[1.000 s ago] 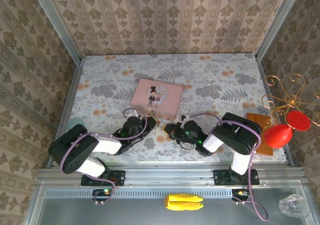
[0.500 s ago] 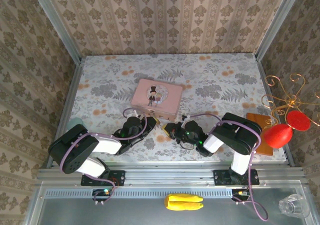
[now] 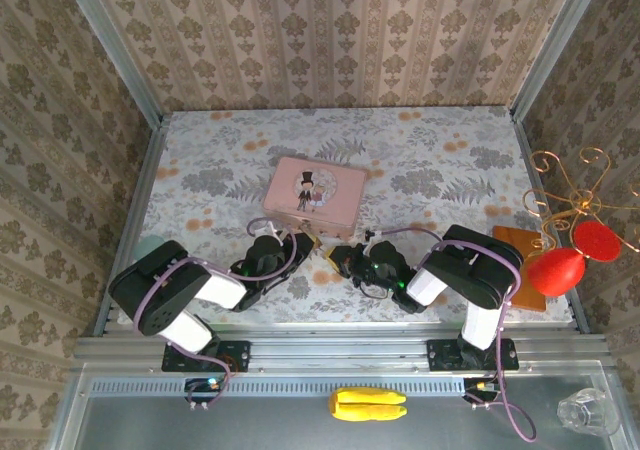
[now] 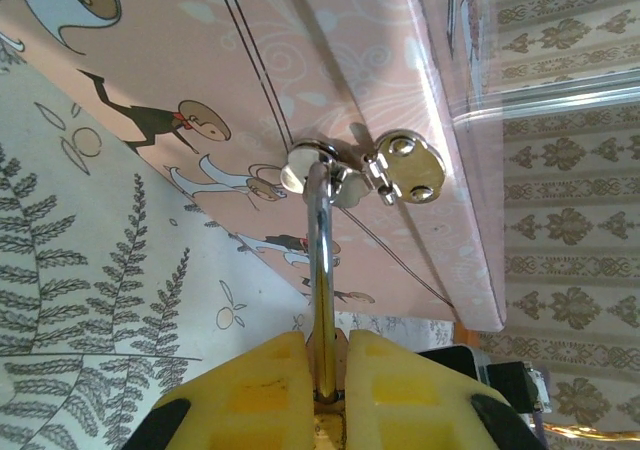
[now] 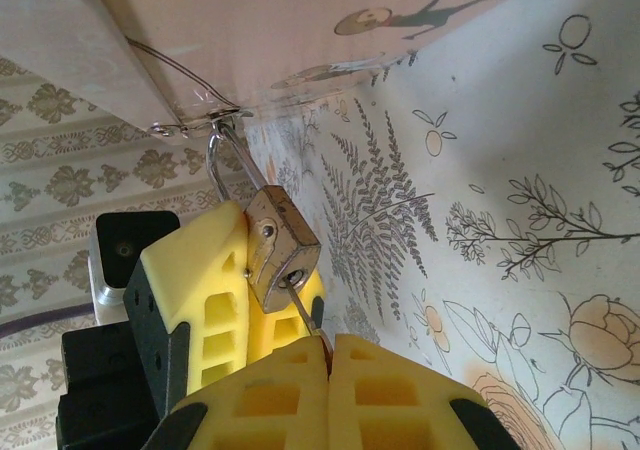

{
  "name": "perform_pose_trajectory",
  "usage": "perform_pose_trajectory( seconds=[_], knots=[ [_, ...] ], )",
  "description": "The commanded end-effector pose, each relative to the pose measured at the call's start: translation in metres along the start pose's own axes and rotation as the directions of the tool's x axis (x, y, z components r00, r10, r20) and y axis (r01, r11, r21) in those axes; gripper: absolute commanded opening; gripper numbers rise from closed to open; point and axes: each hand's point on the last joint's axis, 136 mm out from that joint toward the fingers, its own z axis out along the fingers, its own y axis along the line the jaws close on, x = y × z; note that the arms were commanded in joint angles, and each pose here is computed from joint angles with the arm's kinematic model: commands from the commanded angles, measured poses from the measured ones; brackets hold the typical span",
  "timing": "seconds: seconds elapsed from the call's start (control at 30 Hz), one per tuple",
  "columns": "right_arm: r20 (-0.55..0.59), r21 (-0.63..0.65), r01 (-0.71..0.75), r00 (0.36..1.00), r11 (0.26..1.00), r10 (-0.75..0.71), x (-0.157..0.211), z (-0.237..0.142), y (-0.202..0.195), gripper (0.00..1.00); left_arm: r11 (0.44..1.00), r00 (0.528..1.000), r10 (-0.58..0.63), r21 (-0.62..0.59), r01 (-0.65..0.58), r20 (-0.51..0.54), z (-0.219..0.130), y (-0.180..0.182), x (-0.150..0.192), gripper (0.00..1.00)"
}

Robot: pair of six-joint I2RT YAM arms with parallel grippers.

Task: Unlock the padlock with the key

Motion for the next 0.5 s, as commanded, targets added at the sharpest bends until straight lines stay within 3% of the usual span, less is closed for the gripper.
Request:
perform_pose_trajectory(
  seconds=[0.0, 0.47],
  knots=[
    [0.030, -0.031, -0.017, 0.999, 0.999, 0.017, -0.0066, -0.0001, 0.0060, 0.00, 0.987, 1.000, -0.002, 0.160, 0.004, -0.012, -0.0003, -0.0398, 0.0010, 0.00],
    [0.064, -0.027, -0.063, 0.996, 0.998, 0.065, -0.0115, -0.0036, 0.0031, 0.00, 0.987, 1.000, -0.003, 0.161, 0.005, -0.010, -0.0006, -0.0413, -0.0002, 0.00]
  ],
)
